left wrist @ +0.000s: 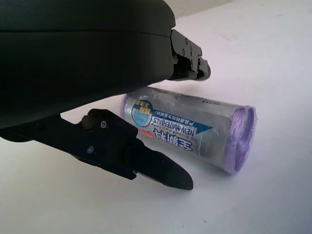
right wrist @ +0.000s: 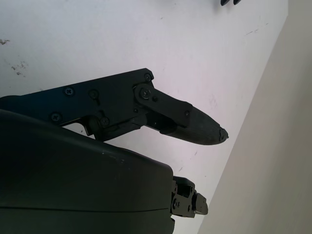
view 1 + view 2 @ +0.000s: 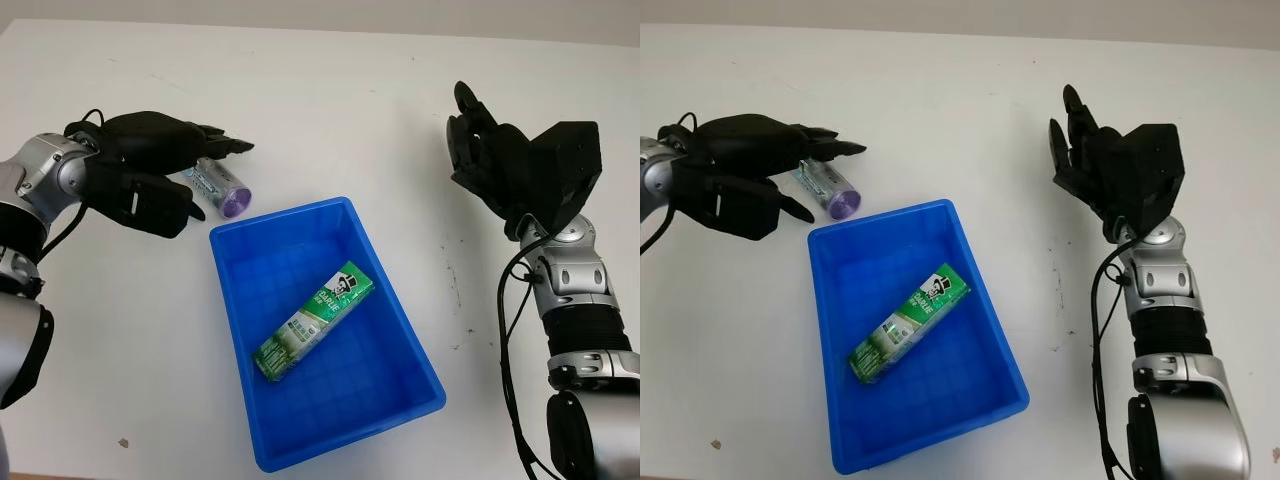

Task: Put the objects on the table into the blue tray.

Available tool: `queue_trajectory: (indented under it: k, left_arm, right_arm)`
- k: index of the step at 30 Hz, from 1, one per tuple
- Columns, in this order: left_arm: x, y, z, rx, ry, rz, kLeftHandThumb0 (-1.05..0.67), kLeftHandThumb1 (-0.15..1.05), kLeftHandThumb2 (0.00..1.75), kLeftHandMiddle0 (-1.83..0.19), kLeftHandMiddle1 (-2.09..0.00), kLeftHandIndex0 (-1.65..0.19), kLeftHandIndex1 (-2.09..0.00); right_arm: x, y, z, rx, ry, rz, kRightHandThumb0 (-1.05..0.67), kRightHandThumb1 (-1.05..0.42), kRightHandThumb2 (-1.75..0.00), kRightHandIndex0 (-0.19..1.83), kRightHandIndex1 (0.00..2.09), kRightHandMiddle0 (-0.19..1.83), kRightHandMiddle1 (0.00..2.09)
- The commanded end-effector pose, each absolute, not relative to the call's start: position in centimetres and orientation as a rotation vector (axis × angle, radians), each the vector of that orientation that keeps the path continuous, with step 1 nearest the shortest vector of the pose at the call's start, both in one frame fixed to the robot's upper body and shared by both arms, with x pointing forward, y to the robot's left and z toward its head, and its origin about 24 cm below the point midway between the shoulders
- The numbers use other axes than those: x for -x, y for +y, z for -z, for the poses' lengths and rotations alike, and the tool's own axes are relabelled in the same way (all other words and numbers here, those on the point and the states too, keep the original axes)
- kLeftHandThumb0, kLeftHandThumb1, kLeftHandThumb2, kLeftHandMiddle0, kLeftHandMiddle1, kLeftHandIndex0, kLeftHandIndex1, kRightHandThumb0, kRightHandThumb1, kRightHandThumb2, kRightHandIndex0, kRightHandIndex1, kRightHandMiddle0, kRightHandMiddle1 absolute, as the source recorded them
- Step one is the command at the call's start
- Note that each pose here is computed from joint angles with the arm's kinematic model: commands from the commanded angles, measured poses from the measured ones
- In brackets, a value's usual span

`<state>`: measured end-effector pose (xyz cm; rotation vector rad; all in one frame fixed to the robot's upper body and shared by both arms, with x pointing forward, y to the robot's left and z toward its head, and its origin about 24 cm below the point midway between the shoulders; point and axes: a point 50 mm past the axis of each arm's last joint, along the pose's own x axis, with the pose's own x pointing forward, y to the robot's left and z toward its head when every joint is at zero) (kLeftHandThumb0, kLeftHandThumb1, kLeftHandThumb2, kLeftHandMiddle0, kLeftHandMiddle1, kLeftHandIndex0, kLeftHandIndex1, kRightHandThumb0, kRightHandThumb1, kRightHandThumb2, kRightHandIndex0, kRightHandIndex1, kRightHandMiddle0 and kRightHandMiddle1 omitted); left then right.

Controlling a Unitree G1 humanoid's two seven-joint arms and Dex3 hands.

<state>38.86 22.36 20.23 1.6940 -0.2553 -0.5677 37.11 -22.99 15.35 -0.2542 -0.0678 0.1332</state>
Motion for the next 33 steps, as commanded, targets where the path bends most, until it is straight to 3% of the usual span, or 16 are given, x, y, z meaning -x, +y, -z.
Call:
queue_trajectory:
  k: [1, 2, 3, 4, 5, 6, 9, 11, 16, 21, 25, 29, 33]
  left_arm:
    - [-38.7, 22.1, -18.8, -1.704, -0.273, 0.588, -0.3, 0.98, 0.07, -0.31, -0.12, -0.31, -0.2]
    - [-38.6, 22.0, -18.6, -1.715, -0.305, 0.585, -0.3, 0.98, 0.07, -0.37, -0.15, -0.35, -0.22]
    - [-38.5, 21.9, -18.4, -1.733, -0.344, 0.583, -0.31, 1.01, 0.06, -0.2, -1.0, -0.34, -0.44]
    - [-38.4, 21.8, -18.3, -1.746, -0.371, 0.582, -0.32, 1.02, 0.06, -0.11, -1.53, -0.25, -0.72]
    - [-38.4, 21.8, -18.1, -1.77, -0.396, 0.581, -0.32, 1.02, 0.05, -0.07, -1.81, -0.18, -0.93]
    - [-38.3, 21.7, -17.9, -1.812, -0.44, 0.571, -0.34, 1.04, 0.08, -0.26, -1.98, -0.11, -1.29]
    - [-38.3, 21.7, -17.6, -1.929, -0.541, 0.536, -0.44, 1.05, 0.18, -0.53, -2.08, -0.02, -1.93]
    - [-38.4, 21.9, -17.6, -1.986, -0.565, 0.512, -0.49, 1.05, 0.28, -0.71, -2.09, -0.13, -2.06]
    - [-38.7, 22.8, -18.7, -2.016, -0.596, 0.406, -0.52, 1.05, 0.47, -1.02, -2.09, -0.49, -2.09]
    - [-38.8, 23.9, -20.7, -1.95, -0.626, 0.218, -0.5, 1.05, 0.44, -0.86, -2.09, -0.33, -2.09]
    - [-39.1, 23.8, -24.4, -1.783, -0.654, 0.064, -0.49, 1.05, 0.41, -0.64, -2.09, -0.1, -2.09]
    - [-39.0, 23.2, -28.4, -1.56, -0.723, -0.046, -0.55, 1.05, 0.53, -0.67, -2.09, -0.15, -2.09]
    - [-37.8, 21.9, -31.7, -1.291, -0.843, -0.005, -0.48, 1.05, 0.5, -0.79, -2.09, -0.25, -2.09]
  right_arm:
    - [-36.9, -23.1, -15.4, 0.245, -0.081, -0.132, -0.56, -1.05, -0.78, -0.19, 0.0, -0.19, 0.0]
    - [-36.9, -23.1, -15.4, 0.244, -0.08, -0.132, -0.56, -1.05, -0.78, -0.19, 0.0, -0.19, 0.0]
    - [-36.9, -23.1, -15.4, 0.238, -0.08, -0.132, -0.56, -1.05, -0.78, -0.19, 0.0, -0.19, 0.0]
    - [-36.9, -23.1, -15.3, 0.234, -0.079, -0.132, -0.56, -1.05, -0.78, -0.19, 0.0, -0.19, 0.0]
    - [-36.8, -23.1, -15.3, 0.232, -0.079, -0.133, -0.56, -1.05, -0.78, -0.19, 0.0, -0.19, 0.0]
    - [-36.8, -23.2, -15.3, 0.236, -0.081, -0.132, -0.55, -1.05, -0.78, -0.19, 0.0, -0.19, 0.0]
    - [-36.8, -23.3, -15.3, 0.237, -0.076, -0.127, -0.55, -1.05, -0.78, -0.19, 0.0, -0.19, 0.0]
    - [-36.8, -23.3, -15.3, 0.235, -0.078, -0.127, -0.56, -1.05, -0.77, -0.19, 0.0, -0.19, 0.0]
    - [-36.8, -23.2, -15.2, 0.221, -0.078, -0.13, -0.54, -1.05, -0.77, -0.19, 0.0, -0.19, 0.0]
    - [-36.9, -23.2, -15.2, 0.218, -0.076, -0.129, -0.53, -1.05, -0.76, -0.19, 0.0, -0.19, 0.0]
    - [-36.9, -23.1, -15.2, 0.216, -0.078, -0.128, -0.53, -1.05, -0.76, -0.19, 0.0, -0.19, 0.0]
    - [-36.9, -23.0, -15.2, 0.219, -0.078, -0.136, -0.54, -1.05, -0.76, -0.19, 0.0, -0.19, 0.0]
    - [-36.9, -22.9, -15.2, 0.224, -0.081, -0.144, -0.54, -1.05, -0.76, -0.19, 0.0, -0.19, 0.0]
